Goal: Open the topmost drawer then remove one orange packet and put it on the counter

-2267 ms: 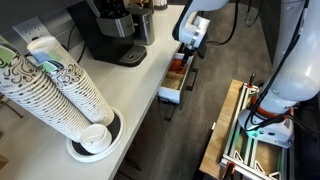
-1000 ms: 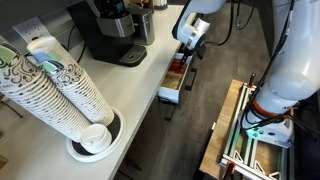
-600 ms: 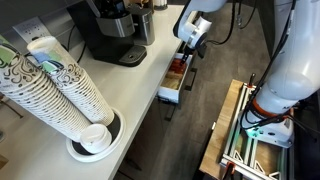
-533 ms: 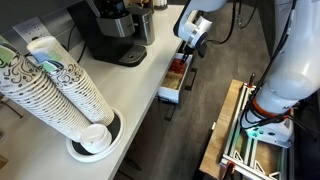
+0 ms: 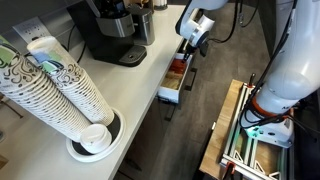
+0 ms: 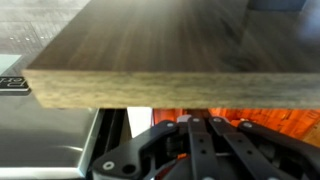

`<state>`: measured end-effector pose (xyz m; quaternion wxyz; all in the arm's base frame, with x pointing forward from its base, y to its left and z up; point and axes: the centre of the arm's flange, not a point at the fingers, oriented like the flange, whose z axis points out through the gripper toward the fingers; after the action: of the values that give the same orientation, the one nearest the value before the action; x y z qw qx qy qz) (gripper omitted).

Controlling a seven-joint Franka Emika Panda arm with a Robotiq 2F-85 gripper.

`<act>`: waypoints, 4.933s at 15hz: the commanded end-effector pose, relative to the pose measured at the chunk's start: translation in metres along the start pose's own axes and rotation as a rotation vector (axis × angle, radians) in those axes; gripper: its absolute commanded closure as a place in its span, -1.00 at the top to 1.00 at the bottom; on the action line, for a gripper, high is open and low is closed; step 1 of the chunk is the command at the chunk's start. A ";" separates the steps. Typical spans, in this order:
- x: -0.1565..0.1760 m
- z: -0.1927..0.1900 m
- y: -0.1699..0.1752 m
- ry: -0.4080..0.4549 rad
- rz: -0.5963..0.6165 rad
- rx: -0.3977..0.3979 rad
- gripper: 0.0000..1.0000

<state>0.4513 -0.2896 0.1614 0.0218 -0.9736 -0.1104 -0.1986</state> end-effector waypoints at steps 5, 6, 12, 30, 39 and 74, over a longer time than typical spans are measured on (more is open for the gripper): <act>-0.014 -0.051 -0.001 0.019 -0.060 -0.064 -1.00; -0.016 -0.059 0.000 0.012 -0.073 -0.083 -1.00; -0.033 -0.096 0.002 -0.026 -0.133 -0.167 -1.00; -0.130 -0.192 -0.007 -0.089 -0.235 -0.228 -1.00; -0.118 -0.222 -0.018 0.118 -0.268 -0.201 -1.00; 0.094 -0.075 -0.184 0.346 -1.010 0.011 -0.32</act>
<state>0.4584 -0.0969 0.2983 -0.0601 -0.7531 -0.5611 -0.3383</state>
